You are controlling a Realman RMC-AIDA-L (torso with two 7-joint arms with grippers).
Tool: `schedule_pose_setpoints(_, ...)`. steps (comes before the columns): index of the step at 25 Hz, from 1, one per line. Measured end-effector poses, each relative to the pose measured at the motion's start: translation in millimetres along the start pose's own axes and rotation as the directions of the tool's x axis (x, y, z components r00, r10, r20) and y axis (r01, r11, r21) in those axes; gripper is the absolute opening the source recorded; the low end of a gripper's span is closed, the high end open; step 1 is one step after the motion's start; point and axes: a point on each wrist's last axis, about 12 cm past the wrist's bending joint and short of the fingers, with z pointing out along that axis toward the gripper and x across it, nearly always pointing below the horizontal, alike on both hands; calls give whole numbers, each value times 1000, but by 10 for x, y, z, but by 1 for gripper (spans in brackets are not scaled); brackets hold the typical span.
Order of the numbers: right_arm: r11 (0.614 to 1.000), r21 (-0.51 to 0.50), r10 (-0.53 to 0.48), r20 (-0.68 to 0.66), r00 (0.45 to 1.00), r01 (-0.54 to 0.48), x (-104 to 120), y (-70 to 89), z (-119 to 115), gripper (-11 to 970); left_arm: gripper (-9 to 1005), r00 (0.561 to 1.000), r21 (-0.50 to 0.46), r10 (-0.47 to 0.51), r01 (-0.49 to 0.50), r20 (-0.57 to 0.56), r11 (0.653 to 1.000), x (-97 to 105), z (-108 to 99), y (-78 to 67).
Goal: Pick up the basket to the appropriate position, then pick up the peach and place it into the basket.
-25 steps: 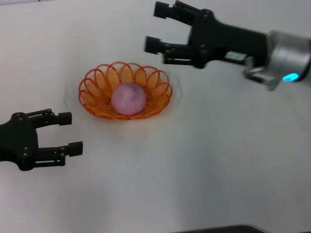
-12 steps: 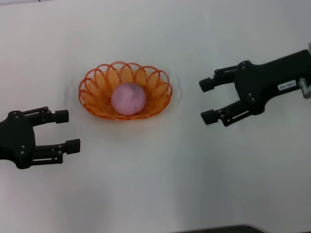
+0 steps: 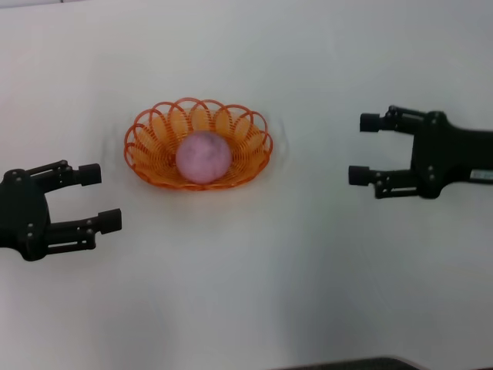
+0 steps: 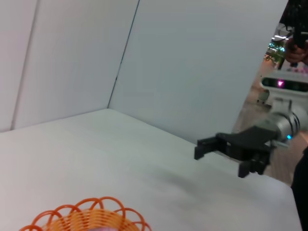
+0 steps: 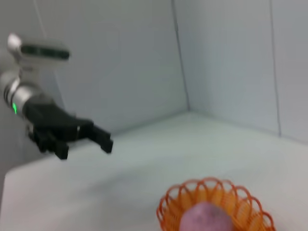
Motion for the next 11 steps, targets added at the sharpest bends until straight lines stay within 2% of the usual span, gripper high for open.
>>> schedule_pose_setpoints(5,999,13,38,39,999,-38,144,51,86,945,843,1000,-22,-1,1,1,1000,44,7,4)
schedule_pose_setpoints(11,999,9,32,35,999,-33,145,51,150,945,843,1000,-28,-3,3,3,1000,63,11,7)
